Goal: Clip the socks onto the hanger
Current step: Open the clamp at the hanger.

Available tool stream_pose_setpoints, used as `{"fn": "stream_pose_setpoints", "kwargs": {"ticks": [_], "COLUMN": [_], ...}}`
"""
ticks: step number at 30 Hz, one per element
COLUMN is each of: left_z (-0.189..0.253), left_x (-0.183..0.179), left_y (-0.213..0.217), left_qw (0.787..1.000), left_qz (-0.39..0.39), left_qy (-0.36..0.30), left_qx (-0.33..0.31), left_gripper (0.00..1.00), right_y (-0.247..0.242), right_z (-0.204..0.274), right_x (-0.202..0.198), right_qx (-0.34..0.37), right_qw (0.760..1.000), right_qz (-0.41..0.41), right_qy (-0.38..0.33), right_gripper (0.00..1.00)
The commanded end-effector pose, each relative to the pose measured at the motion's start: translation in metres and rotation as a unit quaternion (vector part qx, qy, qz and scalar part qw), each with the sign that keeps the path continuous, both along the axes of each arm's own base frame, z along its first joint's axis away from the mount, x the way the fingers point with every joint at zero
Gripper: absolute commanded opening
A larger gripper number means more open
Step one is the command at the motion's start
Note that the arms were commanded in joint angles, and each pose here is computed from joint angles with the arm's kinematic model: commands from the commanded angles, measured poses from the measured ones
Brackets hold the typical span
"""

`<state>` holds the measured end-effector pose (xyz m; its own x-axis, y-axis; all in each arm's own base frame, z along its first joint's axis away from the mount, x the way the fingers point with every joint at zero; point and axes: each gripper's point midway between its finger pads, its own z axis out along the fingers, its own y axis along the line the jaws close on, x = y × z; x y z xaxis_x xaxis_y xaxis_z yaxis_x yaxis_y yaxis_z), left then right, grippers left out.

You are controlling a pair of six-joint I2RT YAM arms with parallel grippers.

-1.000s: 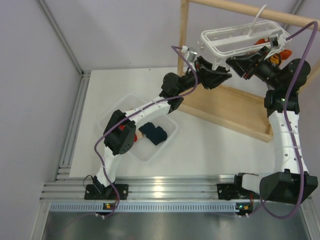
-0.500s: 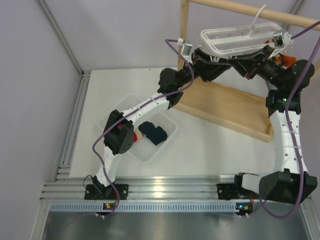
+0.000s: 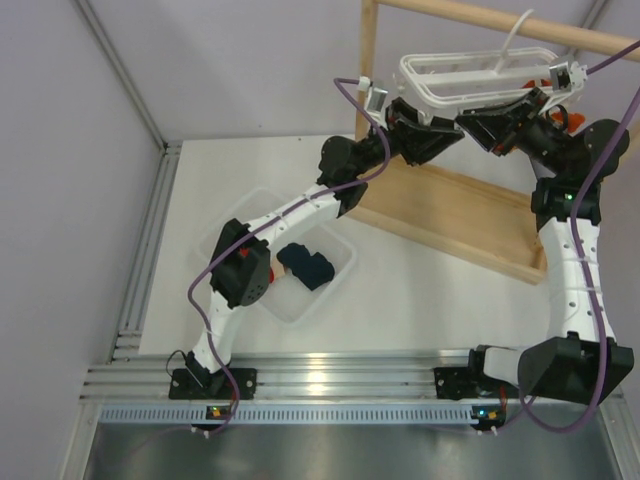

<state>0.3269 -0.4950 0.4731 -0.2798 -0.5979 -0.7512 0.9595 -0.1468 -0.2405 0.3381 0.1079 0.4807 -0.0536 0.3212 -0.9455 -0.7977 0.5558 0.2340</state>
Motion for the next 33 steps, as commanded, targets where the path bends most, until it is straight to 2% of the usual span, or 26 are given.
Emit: {"fn": "stream_pose_setpoints", "kwargs": {"ticks": [1,7,10,13,16,17,18,20,21,23,27,33], "left_z": [0.022,0.025,0.026,0.026,0.023,0.023,0.021,0.019,0.013,0.005,0.0,-0.013], "left_x": [-0.018,-0.017,-0.017,-0.014,-0.013,-0.014,-0.016,-0.012,-0.009,0.001,0.008,0.017], "left_y": [0.008,0.009,0.009,0.007,0.003,0.002,0.0,-0.003,-0.007,-0.01,-0.012,-0.014], "left_qw": [0.999,0.999,0.998,0.998,0.999,0.998,0.998,0.998,0.999,0.998,0.993,0.974], "left_qz": [-0.018,-0.016,-0.014,-0.009,-0.012,-0.008,-0.008,0.009,0.017,0.055,0.111,0.212], "left_qy": [-0.04,-0.04,-0.043,-0.042,-0.04,-0.046,-0.049,-0.051,-0.04,-0.041,-0.045,-0.071], "left_qx": [-0.028,-0.031,-0.032,-0.033,-0.029,-0.029,-0.026,-0.022,-0.009,0.0,0.014,0.04], "left_gripper": [0.42,0.4,0.33,0.19,0.06,0.03,0.0,0.0,0.0,0.0,0.0,0.0], "right_y": [-0.002,0.0,0.001,0.003,0.001,-0.002,-0.005,-0.016,-0.02,-0.03,-0.039,-0.044], "right_z": [0.015,0.015,0.013,0.011,0.008,0.011,0.003,0.007,0.002,0.004,0.006,-0.003], "right_x": [-0.004,-0.007,-0.007,-0.009,-0.006,-0.003,0.001,0.01,0.011,0.014,0.006,-0.001], "right_qx": [-0.002,-0.004,-0.004,-0.006,-0.002,-0.003,0.002,-0.009,-0.009,-0.019,-0.025,-0.027], "right_qw": [1.0,1.0,1.0,1.0,1.0,1.0,1.0,0.998,0.996,0.992,0.985,0.979], "right_qz": [-0.001,0.008,0.014,0.022,0.017,0.001,-0.013,-0.067,-0.084,-0.125,-0.168,-0.194], "right_qy": [-0.031,-0.029,-0.024,-0.021,-0.008,-0.014,0.018,0.01,0.032,0.031,0.032,0.049], "right_gripper": [0.0,0.0,0.0,0.03,0.17,0.29,0.36,0.54,0.57,0.64,0.7,0.67]}}
